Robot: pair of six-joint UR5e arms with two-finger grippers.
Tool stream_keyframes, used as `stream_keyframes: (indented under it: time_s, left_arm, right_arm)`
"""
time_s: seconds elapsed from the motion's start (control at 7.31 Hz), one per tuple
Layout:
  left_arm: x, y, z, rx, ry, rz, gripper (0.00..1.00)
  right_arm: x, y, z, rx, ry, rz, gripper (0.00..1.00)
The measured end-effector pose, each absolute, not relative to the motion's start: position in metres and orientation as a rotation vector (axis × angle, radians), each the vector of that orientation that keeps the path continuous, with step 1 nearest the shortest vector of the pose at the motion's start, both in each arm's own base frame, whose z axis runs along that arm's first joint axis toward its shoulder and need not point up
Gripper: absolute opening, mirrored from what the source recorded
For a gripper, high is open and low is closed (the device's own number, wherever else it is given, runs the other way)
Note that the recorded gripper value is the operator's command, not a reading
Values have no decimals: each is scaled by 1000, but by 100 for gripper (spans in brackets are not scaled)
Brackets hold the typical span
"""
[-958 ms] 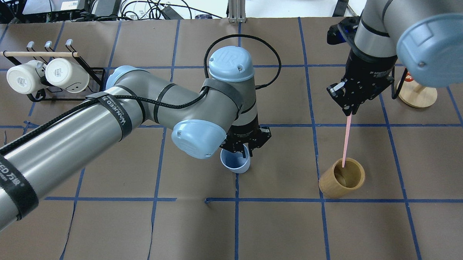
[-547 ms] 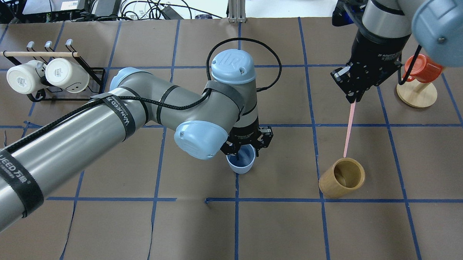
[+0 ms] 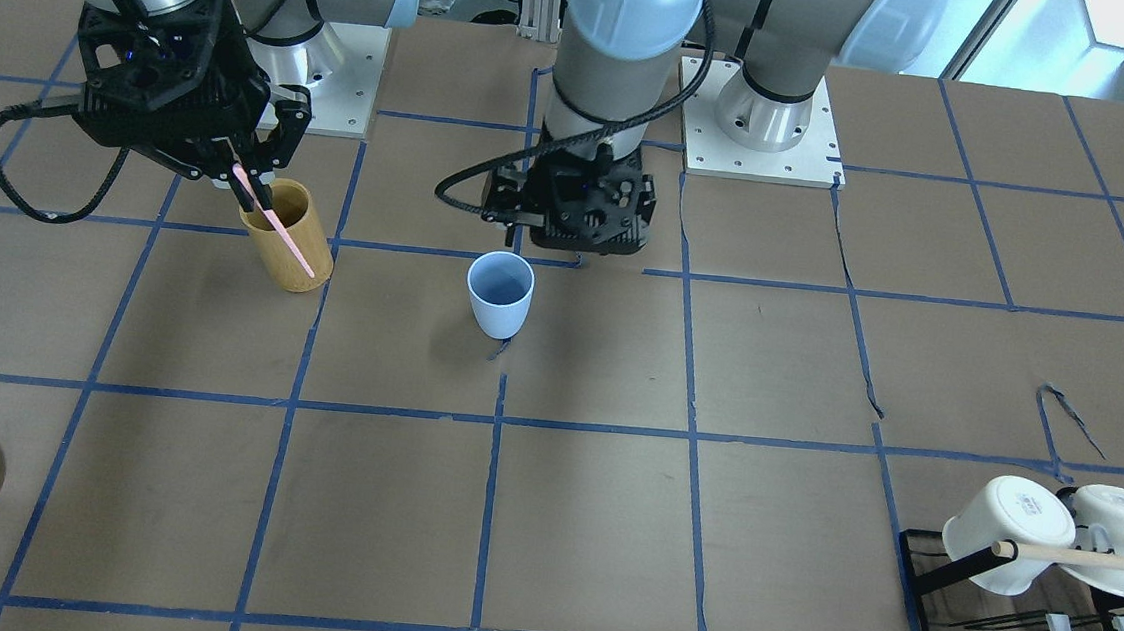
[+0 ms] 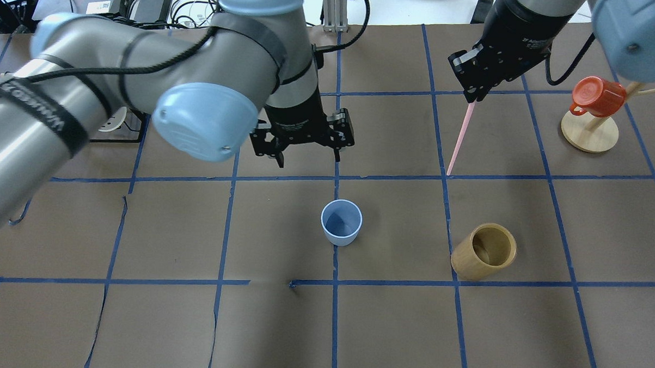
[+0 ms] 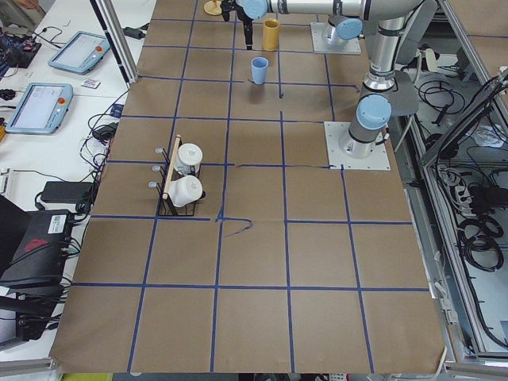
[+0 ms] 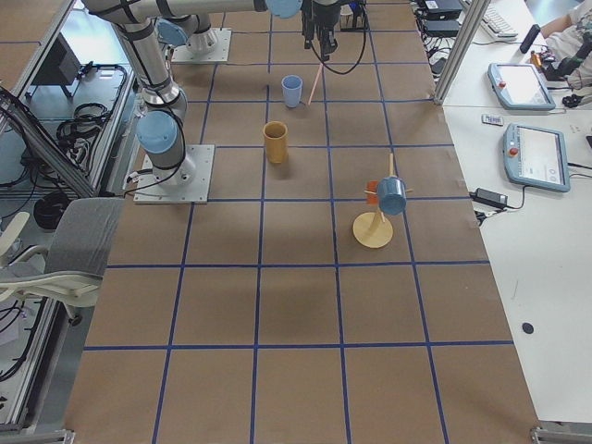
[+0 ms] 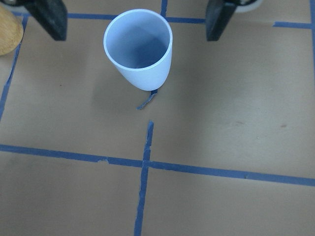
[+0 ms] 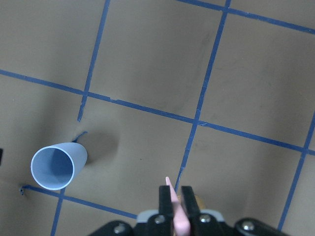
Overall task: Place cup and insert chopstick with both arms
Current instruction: 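Release cup and raise left gripper while right carries chopstick toward cup, then lower the pink chopstick into the blue cup with the right gripper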
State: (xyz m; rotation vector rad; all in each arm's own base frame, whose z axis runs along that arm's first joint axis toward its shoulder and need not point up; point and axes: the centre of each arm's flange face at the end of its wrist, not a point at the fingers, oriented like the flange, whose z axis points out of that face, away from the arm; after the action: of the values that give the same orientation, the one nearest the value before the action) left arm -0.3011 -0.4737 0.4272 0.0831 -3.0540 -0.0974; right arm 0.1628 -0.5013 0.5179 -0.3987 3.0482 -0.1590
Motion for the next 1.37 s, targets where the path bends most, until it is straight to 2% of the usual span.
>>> stream_keyframes:
  time_s: [0.27,0.55,0.96,1.37]
  left_arm:
    - [-222,-470,481,-4,-3069,-18,100]
    - [-174,-468,503,-56,-3122,51,100]
    - [-159,-469,507,-50,-3139,70,100]
    - [-155,-472,510,-39,-3139,81,100]
  right_arm:
    - [208,-484,516,-385,3039,-185,0]
    - [267,-455,499,-391,3026,-190,0]
    - [329,-423,467,-405,3006,-205,0]
    - [340,-421,436,-421,3015,-168,0]
